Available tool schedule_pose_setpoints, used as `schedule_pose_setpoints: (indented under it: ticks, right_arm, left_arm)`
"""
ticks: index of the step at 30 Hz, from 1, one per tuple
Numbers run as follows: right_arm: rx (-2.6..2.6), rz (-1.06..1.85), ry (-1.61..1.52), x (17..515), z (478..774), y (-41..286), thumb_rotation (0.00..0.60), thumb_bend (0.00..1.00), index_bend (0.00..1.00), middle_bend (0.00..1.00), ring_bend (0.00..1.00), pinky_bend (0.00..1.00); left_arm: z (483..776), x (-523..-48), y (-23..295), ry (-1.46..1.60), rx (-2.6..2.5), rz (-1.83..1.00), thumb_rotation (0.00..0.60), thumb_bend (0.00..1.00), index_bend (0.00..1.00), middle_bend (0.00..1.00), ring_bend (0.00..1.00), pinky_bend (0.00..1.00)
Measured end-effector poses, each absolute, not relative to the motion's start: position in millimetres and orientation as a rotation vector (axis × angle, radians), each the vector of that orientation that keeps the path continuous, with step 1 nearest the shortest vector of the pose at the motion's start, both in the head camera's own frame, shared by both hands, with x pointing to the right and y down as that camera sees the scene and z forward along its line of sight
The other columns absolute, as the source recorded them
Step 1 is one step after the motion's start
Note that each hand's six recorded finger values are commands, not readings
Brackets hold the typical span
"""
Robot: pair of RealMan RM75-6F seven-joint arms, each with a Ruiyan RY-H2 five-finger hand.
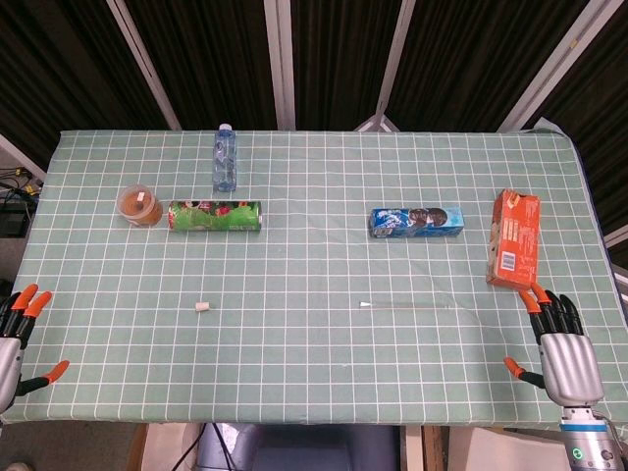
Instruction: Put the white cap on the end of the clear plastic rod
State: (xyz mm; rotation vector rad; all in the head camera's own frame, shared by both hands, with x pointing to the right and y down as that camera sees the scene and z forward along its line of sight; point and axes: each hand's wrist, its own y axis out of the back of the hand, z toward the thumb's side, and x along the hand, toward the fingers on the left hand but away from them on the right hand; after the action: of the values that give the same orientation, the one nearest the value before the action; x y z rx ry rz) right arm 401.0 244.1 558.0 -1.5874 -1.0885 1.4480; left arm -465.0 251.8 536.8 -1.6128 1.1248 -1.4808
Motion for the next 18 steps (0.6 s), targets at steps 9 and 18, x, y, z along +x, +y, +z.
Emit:
schedule_pose_setpoints:
  ticks: [9,18]
  right_arm:
    - [-1.635,1.321,-1.080,379,554,237,0.600,0.17,0.20,0.18,0.15,0.00]
    - [-1.759,1.261,-1.003,336,578,212,0.600,0.16,0.41,0.34,0.20,0.00]
  left_arm:
    - [536,-467,253,1.129,-1.618,-1.490,0.600,0.13,0.00,0.00,0.00,0.00]
    - [537,-466,251,1.141,-1.624,-1.495,0.600,0.13,0.00,0.00,0.00,0.00]
